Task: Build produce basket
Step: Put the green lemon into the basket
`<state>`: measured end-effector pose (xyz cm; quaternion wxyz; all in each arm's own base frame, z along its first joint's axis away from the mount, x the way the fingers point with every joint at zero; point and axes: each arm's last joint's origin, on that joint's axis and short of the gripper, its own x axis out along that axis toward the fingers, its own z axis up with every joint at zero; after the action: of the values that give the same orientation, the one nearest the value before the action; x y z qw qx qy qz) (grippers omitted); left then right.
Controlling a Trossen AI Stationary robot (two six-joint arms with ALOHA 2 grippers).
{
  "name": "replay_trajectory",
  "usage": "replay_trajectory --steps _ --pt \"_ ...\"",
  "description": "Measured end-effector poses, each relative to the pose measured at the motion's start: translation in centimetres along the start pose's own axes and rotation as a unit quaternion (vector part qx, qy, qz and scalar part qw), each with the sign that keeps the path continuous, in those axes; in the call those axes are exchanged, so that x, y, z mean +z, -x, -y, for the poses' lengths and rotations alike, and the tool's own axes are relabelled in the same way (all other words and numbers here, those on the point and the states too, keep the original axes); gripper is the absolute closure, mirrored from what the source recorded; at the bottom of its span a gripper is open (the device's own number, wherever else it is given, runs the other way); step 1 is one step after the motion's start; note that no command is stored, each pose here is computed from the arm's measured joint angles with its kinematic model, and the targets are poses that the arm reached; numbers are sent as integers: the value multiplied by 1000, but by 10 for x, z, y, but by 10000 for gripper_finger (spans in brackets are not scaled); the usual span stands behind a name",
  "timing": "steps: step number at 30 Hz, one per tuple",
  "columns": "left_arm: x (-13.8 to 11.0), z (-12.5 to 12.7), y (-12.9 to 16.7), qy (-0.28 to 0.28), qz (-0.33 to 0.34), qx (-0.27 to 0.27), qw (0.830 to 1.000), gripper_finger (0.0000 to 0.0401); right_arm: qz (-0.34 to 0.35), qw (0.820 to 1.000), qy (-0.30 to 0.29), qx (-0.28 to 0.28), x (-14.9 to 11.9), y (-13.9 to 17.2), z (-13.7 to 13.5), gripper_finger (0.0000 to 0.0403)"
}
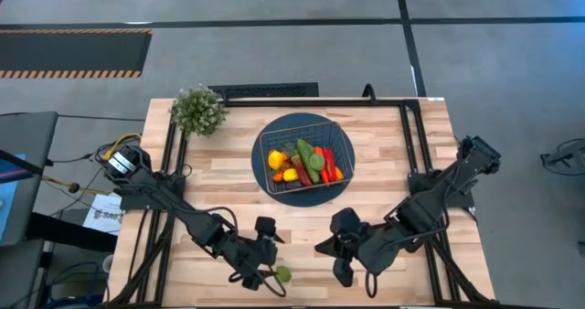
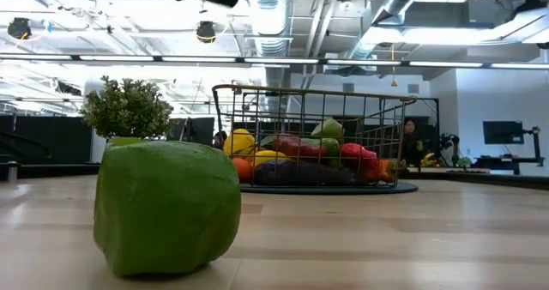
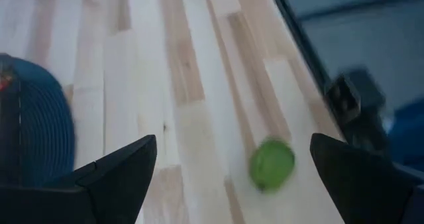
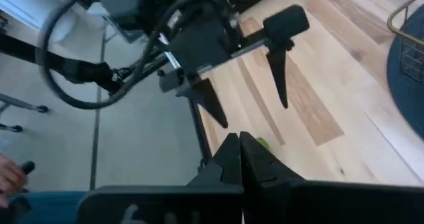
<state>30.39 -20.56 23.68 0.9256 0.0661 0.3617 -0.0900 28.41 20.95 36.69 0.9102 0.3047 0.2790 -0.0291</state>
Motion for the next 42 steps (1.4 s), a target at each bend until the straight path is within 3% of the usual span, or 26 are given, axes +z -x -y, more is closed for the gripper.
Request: replay_trajectory --steps 9,12,15,18,23,25,35,42 --pt "4 -3 -12 92 26 6 995 17 6 1000 -2 7 0 -5 -2 402" --pt "5 -3 -17 150 28 -7 988 17 17 999 18 22 2 -6 -6 402" --pt "5 -2 -18 168 18 -40 985 17 32 998 37 43 4 -4 -10 402" --pt "2 3 -17 130 9 -53 990 17 30 997 52 51 3 -3 -12 402" --pt "-1 19 -10 -34 31 -14 999 17 19 996 57 61 -1 -1 -15 402" --pt "-2 22 -9 -65 34 -4 997 17 19 996 58 64 -2 0 -16 402" --pt "-6 18 -23 -56 21 6 998 17 85 978 139 133 17 26 -42 401" --pt "-19 24 -47 -66 -13 -21 997 17 89 976 167 105 29 48 -47 401"
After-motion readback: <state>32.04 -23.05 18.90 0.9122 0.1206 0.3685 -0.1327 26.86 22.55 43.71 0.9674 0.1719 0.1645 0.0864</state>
